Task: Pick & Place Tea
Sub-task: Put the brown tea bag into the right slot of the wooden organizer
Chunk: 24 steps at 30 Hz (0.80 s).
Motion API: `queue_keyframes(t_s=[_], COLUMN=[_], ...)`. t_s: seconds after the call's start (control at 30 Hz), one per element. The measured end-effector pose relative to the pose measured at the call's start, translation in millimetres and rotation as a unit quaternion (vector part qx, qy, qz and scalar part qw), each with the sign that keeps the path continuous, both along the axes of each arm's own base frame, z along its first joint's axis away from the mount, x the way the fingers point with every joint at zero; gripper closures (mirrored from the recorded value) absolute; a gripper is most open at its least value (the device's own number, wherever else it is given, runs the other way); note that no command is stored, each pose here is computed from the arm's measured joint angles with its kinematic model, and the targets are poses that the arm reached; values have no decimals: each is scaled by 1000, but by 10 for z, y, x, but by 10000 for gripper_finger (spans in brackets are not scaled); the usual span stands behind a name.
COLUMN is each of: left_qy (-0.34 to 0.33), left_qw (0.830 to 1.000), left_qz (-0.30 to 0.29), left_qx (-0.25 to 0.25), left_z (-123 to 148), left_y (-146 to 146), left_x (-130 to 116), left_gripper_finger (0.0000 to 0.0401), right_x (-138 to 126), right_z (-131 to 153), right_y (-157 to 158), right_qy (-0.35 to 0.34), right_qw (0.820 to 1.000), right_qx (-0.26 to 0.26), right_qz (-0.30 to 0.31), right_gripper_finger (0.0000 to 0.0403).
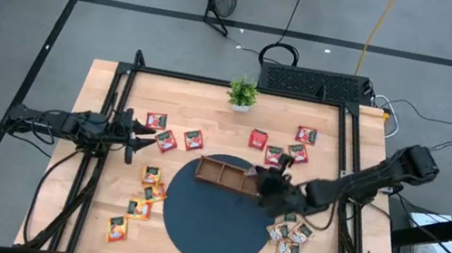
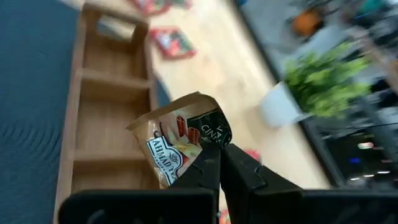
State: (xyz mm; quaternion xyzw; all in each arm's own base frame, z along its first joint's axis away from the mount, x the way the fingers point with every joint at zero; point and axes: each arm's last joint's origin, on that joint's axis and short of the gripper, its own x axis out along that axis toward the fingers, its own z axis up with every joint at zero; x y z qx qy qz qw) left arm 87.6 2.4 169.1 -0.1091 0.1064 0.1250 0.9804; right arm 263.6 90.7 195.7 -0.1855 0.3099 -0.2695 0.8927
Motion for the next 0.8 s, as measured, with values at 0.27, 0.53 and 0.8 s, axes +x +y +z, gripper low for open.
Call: queue_keyframes(t_s=[0.27, 0.53, 0.8], left_qy=[0, 0, 0], left_qw=[1000, 1000, 1000], left_qz=[0, 0, 0], left_qx=[0, 0, 0], left_z=[0, 0, 0], left_y=[0, 0, 0], left_x=[0, 0, 0], left_gripper_finger=[240, 240, 240], right_x=[57, 36, -87], right_z=[-191, -303, -392], right_y=[251, 263, 110], right_qy=[-38, -32, 20], right_qw=[999, 996, 992], right_qx=[0, 77, 82], right_qz=[-12, -30, -91], right_gripper_finger=[403, 403, 403])
